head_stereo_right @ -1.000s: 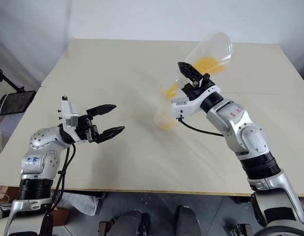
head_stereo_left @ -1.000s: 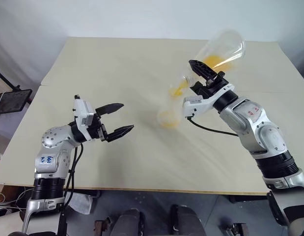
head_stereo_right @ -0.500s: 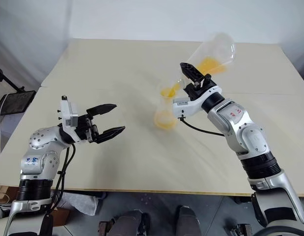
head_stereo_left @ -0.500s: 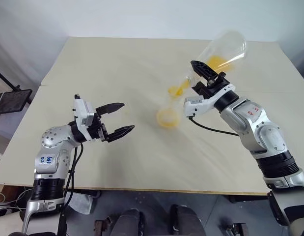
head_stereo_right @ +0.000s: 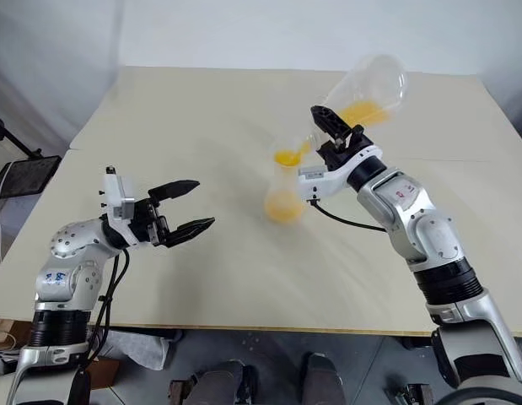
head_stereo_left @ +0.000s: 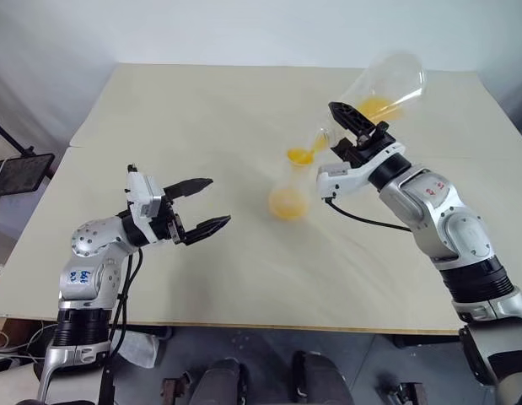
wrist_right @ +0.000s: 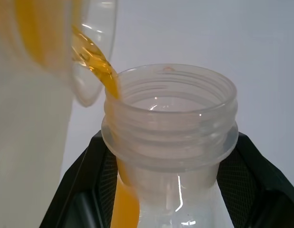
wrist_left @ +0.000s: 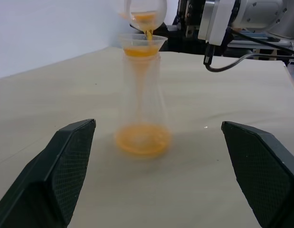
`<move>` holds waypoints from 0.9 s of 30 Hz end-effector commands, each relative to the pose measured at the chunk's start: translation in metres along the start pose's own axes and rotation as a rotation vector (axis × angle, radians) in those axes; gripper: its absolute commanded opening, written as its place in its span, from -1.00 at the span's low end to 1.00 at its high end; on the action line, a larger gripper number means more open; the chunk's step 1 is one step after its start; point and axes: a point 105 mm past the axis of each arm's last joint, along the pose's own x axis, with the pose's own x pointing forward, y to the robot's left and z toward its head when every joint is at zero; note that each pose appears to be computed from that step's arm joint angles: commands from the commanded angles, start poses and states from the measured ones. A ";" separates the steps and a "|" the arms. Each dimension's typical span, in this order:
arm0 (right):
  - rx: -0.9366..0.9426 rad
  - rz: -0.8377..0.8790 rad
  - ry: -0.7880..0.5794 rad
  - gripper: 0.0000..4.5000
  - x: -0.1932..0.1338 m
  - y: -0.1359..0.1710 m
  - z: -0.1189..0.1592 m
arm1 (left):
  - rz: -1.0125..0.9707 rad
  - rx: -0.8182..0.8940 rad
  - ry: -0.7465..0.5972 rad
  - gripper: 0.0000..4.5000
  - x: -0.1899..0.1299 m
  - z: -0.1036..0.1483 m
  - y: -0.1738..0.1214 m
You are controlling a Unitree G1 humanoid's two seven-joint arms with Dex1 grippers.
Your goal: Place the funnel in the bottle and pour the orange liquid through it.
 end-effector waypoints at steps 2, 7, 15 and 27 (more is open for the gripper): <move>-0.036 -0.069 -0.003 0.10 0.001 -0.019 -0.004 | -0.004 0.044 -0.040 1.00 0.001 0.013 -0.002; -0.043 -0.072 -0.012 0.10 0.003 -0.019 -0.003 | 0.004 0.048 -0.041 1.00 0.000 0.014 -0.001; -0.029 -0.088 -0.065 0.10 0.004 -0.017 0.009 | 0.002 0.041 -0.043 1.00 0.000 0.013 -0.006; -0.047 -0.082 -0.056 0.10 0.004 -0.017 0.006 | 0.008 0.040 -0.041 1.00 -0.001 0.013 -0.007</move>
